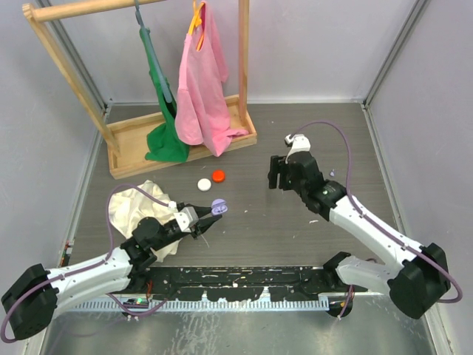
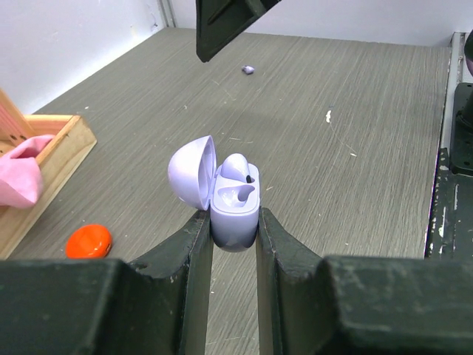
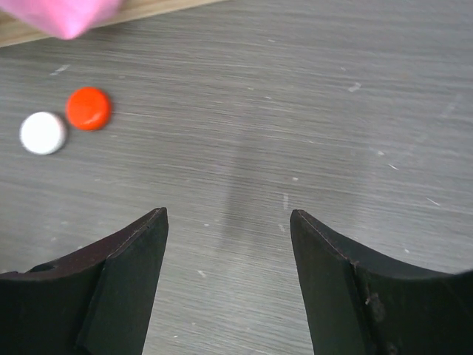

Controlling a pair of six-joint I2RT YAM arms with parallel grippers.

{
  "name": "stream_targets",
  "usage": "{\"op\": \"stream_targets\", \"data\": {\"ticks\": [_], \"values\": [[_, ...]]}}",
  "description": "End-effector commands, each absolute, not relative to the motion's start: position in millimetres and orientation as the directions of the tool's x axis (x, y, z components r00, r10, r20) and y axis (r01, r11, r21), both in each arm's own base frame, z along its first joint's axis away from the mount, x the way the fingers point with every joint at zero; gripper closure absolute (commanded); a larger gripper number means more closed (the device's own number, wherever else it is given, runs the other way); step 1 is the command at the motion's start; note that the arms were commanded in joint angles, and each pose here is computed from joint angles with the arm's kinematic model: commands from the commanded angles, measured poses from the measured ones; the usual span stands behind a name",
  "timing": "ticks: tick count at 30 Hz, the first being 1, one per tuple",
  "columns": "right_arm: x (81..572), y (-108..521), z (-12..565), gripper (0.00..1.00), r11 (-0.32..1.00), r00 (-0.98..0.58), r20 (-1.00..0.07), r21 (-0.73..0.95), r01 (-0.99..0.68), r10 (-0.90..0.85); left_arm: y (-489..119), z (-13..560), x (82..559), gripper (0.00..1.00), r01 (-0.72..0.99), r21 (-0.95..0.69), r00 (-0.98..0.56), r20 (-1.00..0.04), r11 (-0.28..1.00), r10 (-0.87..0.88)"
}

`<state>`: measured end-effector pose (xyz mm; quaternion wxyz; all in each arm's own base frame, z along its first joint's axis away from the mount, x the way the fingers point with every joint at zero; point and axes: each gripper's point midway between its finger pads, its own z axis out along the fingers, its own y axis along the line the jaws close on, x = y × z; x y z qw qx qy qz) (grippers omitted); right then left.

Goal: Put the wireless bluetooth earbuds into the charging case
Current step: Pick up the earbud from the center of the board.

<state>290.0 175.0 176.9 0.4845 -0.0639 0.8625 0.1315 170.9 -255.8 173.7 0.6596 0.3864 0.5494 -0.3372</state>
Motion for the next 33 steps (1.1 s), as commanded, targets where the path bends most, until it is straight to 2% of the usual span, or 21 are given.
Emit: {"op": "stream_targets", "data": {"ticks": [1, 9, 18, 33], "values": [[306.3, 144.3, 174.7, 0.27, 0.979, -0.587, -0.807, 0.162, -0.123, 0.06, -256.9, 208.4, 175.6, 1.0, 0.851, 0.156, 0.231, -0.969, 0.501, -0.09], [344.2, 62.9, 147.1, 0.29, 0.993, -0.664, -0.74, 0.059, 0.101, 0.111, -257.2, 210.1, 174.3, 1.0, 0.855, 0.154, 0.229, -0.969, 0.495, -0.095], [379.5, -9.6, 128.9, 0.35, 0.96, -0.663, -0.712, 0.056, 0.276, 0.232, -257.2, 212.1, 172.5, 1.0, 0.858, 0.151, 0.229, -0.968, 0.49, -0.103], [419.5, -70.4, 76.0, 0.53, 0.916, -0.709, -0.603, 0.098, 0.388, 0.365, -259.0, 210.4, 172.1, 1.0, 0.863, 0.15, 0.223, -0.97, 0.482, -0.097]]}}
